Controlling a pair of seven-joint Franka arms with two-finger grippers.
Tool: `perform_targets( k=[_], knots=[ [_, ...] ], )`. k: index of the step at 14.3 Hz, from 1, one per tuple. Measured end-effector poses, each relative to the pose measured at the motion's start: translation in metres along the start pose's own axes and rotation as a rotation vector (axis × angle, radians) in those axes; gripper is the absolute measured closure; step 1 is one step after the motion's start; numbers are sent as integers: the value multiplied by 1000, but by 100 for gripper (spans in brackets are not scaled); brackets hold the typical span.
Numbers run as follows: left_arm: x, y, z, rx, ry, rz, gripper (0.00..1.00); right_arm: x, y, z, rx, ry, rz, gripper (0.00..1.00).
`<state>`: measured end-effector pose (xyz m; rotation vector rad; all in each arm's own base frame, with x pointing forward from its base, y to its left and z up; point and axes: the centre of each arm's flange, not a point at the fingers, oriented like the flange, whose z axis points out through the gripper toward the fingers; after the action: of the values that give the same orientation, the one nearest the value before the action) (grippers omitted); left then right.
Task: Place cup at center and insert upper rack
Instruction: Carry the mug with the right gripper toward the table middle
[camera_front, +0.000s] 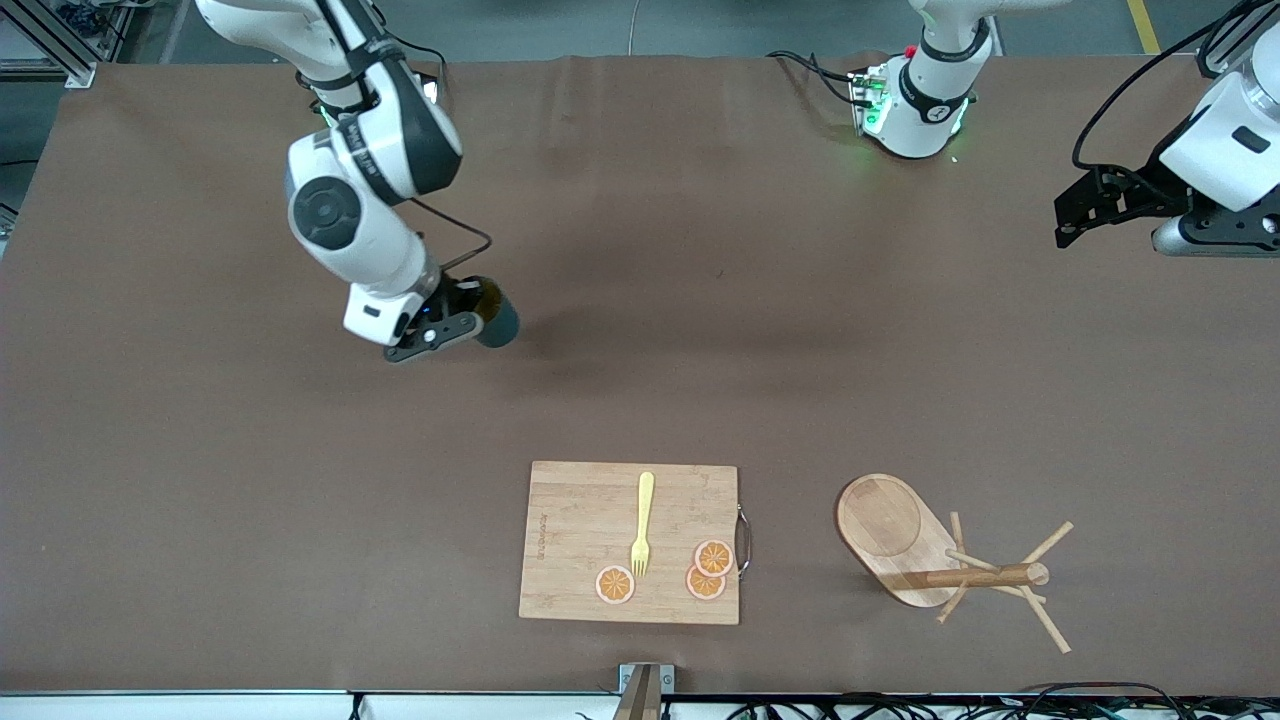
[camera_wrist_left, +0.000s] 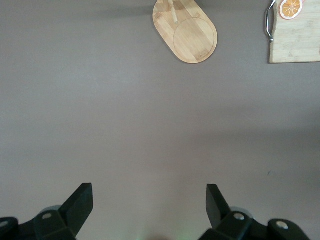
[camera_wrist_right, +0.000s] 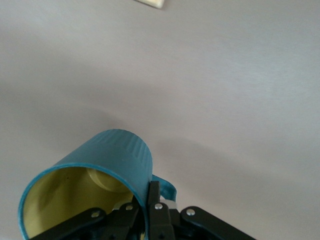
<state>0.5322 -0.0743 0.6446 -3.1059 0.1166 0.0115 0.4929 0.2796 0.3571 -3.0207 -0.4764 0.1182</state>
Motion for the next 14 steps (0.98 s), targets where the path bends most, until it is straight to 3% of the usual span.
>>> perform_targets(
  k=[10, 14],
  knots=[
    [7, 5, 17, -1, -32, 11, 0, 51, -185, 58, -18, 30, 257, 96],
    [11, 15, 26, -2, -49, 29, 0, 58, -232, 98, -46, 6, 321, 96]
  ],
)
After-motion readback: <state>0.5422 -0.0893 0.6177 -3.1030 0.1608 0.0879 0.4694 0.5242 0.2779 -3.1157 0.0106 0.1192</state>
